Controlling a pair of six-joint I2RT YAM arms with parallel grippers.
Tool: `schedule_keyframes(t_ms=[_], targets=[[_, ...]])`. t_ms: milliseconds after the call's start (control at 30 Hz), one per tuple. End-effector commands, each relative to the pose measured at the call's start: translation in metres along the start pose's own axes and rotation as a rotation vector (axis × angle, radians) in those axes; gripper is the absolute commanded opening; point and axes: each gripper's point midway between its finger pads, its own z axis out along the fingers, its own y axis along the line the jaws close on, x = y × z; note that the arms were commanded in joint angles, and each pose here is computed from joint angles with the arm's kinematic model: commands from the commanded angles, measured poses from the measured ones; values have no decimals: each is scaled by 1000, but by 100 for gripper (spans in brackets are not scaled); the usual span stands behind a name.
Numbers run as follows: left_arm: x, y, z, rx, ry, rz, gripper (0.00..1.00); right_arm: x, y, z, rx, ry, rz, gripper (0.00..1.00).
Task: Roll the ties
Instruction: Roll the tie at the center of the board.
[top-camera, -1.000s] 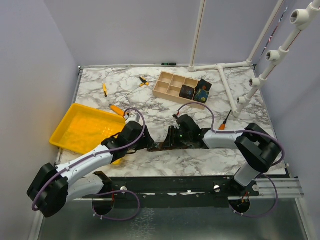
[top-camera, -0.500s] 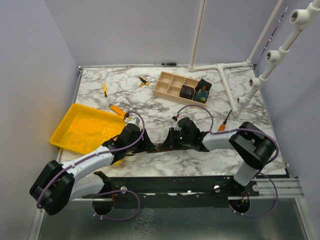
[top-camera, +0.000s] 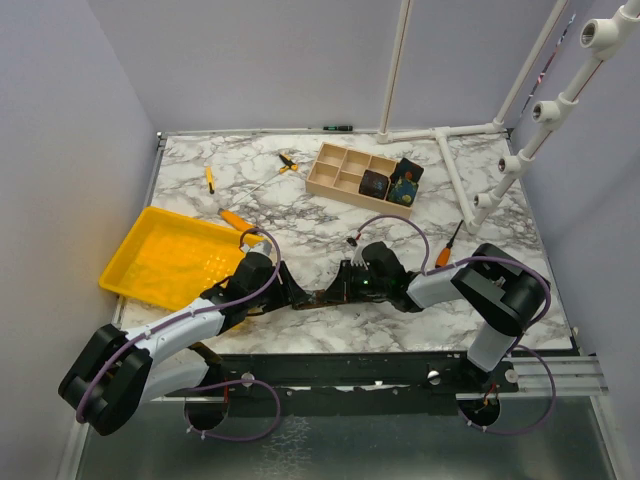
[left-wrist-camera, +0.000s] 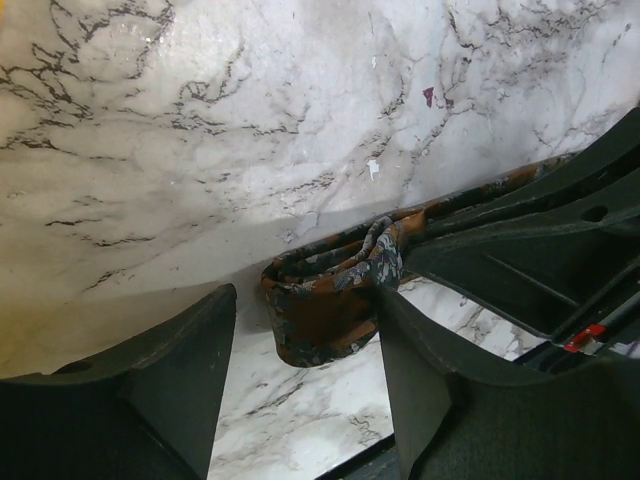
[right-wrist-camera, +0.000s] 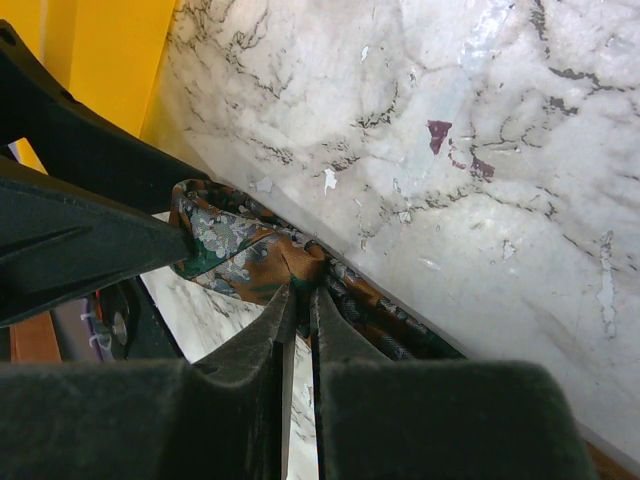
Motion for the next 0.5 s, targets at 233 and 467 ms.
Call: schedule_keyframes(t_ms=[233,467], targets=[[19,-5,-3,103,44,-189,61,29,-33,-8,80,42,-6,10],[21,-8,-1,126,59,-199,51,30,-34,-10,84,38,-9,9]])
